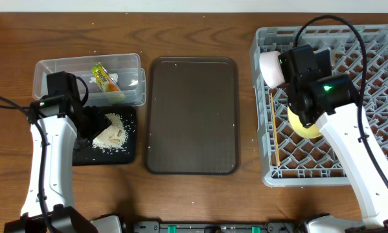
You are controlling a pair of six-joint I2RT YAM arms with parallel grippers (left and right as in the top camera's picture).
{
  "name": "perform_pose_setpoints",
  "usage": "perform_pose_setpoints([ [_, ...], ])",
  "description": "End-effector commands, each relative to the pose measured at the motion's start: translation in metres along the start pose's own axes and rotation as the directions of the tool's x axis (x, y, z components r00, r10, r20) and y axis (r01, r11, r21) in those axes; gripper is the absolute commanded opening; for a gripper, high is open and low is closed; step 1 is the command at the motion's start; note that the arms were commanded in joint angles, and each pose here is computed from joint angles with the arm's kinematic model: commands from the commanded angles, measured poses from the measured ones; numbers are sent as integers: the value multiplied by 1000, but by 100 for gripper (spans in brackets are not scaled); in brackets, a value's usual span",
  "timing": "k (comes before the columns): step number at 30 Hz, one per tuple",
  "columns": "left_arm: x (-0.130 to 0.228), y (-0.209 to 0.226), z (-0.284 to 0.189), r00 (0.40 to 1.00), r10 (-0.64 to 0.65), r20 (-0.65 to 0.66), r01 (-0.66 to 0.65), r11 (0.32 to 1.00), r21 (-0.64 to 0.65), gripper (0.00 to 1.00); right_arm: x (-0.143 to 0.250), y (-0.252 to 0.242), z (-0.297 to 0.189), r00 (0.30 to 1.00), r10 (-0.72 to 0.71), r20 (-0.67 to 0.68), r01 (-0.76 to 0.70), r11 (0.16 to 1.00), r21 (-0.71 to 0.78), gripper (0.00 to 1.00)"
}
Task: Sort waste into correct bins and load items into the dishwasher rack
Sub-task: 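Lift the yellow plate and carry it right over the dish rack, then lower the yellow plate upright into the rack and open the right gripper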
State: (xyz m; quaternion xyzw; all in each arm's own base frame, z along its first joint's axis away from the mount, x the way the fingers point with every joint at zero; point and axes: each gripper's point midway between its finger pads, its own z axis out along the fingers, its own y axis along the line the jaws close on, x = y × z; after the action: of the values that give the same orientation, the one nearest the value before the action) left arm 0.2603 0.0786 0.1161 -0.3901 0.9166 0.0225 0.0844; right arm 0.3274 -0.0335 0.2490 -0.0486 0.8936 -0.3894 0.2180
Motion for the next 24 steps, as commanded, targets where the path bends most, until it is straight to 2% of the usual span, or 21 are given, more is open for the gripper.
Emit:
perform_pose_setpoints([
  [1,-2,4,0,1000,-17,9,17,1000,-18,82,4,15,-3,999,-43,8,43,997,-69,1],
  [5,-2,4,0,1000,-16,9,17,1000,-18,82,9,16,1,999,-52,-9,51,997,-53,1],
  [16,-2,4,0,1000,-17,10,17,1000,-18,82,-1,-24,-2,999,16,35,-22,983,181,1],
  [19,-2,4,0,1000,-17,10,17,1000,-18,82,-3,-19,-1,999,-29,32,24,988,154,1],
  [24,-2,5,0,1000,-17,10,17,1000,-18,82,-1,10,1,998,-53,26,53,999,-13,1],
])
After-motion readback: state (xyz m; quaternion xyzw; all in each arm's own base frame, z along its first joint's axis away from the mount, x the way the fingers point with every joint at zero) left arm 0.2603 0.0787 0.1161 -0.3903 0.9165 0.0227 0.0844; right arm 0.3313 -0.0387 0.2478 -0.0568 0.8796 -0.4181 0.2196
